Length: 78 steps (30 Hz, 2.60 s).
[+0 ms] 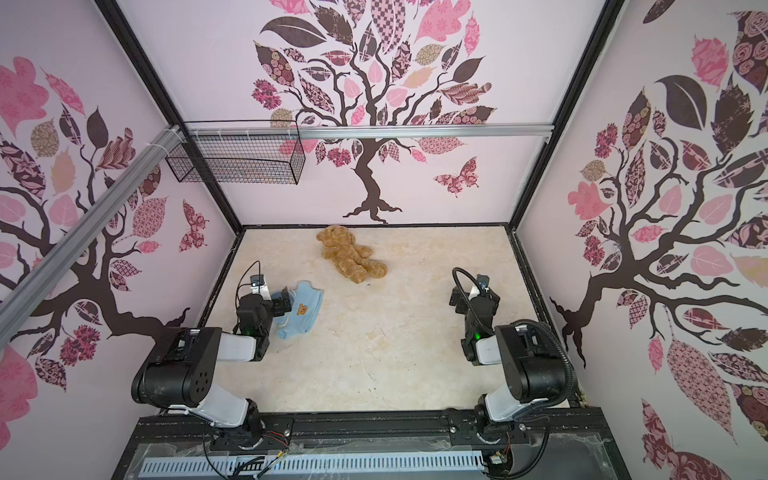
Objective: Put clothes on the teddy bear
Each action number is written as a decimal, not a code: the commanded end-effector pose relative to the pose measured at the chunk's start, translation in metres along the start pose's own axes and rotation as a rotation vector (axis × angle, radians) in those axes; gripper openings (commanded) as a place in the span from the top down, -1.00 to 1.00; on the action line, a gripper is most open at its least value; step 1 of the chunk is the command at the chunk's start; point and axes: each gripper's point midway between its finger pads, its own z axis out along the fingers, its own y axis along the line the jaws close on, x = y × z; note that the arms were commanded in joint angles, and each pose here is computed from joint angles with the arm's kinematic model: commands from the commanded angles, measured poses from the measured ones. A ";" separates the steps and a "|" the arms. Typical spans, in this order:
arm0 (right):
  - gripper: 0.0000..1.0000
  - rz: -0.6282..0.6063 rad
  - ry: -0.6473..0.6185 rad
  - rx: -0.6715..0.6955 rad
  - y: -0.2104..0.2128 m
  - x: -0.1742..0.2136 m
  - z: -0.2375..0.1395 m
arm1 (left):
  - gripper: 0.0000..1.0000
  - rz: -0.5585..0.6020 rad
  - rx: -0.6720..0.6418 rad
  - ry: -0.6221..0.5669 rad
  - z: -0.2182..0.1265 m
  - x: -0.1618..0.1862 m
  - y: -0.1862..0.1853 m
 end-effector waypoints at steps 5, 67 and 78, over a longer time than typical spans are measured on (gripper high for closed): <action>-1.00 0.017 -0.027 0.006 0.001 -0.006 0.000 | -0.95 -0.010 0.006 -0.033 0.002 -0.014 -0.001; -0.95 0.184 0.264 -0.751 0.224 -0.073 -0.102 | -0.92 -0.517 0.475 0.355 0.008 -0.094 -0.185; -0.99 0.186 0.271 -0.745 0.212 -0.068 -0.115 | -0.95 -0.511 0.369 0.504 0.083 -0.060 -0.221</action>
